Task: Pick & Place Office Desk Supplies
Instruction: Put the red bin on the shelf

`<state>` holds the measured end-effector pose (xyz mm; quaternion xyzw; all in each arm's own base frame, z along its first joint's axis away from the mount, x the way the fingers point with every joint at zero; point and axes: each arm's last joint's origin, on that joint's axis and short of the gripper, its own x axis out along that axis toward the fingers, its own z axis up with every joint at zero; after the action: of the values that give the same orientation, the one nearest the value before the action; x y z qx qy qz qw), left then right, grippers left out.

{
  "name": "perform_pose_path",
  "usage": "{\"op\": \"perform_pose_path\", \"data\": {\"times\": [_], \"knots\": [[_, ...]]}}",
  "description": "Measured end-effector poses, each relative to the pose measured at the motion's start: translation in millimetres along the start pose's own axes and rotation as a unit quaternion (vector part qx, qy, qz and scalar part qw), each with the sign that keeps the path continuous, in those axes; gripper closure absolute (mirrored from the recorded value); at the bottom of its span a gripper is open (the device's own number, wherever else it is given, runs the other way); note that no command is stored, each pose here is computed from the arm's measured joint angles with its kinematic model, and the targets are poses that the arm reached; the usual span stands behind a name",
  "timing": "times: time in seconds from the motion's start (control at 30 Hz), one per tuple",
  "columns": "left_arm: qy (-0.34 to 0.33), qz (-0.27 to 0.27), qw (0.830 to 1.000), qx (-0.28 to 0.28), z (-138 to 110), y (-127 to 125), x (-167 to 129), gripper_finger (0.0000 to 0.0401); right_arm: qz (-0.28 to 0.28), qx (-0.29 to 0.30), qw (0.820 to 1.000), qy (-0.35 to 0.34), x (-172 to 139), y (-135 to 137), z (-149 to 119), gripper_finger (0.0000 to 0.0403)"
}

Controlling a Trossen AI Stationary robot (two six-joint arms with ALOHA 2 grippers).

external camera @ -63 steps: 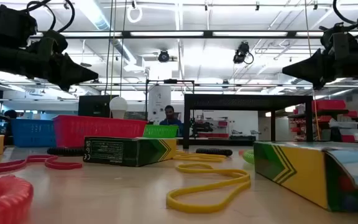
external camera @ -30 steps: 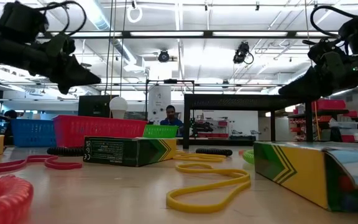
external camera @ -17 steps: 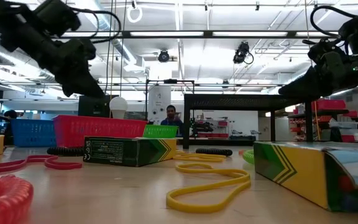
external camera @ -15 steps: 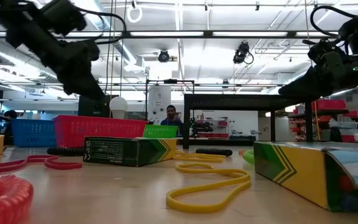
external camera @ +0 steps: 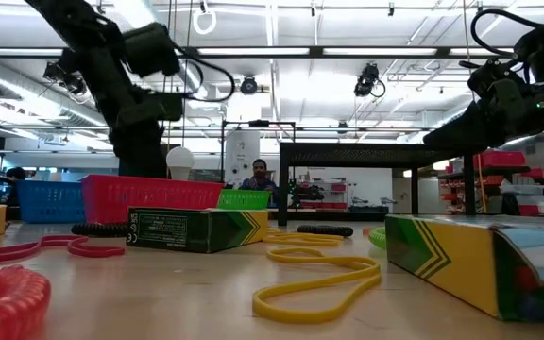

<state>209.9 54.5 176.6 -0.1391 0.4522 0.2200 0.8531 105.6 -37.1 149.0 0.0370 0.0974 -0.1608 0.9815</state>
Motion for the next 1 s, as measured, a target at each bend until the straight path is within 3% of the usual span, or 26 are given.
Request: {"op": "perform_pose_path", "data": {"times": [0.27,0.6,0.87,1.0], "knots": [[0.039,-0.019,0.999,0.009,-4,-1,14,0.0220,0.005,0.001,1.000,0.000,0,0,0,0.0399],[0.032,-0.017,0.998,0.045,-1,-1,12,0.0380,0.006,0.001,1.000,0.000,0,0,0,0.0398],[-0.051,-0.017,0.994,0.100,36,-7,-15,0.0385,0.006,0.001,1.000,0.000,0,0,0,0.0398],[-0.158,-0.044,0.981,0.108,66,-16,-31,0.0385,0.006,0.000,1.000,0.000,0,0,0,0.0398]]}}
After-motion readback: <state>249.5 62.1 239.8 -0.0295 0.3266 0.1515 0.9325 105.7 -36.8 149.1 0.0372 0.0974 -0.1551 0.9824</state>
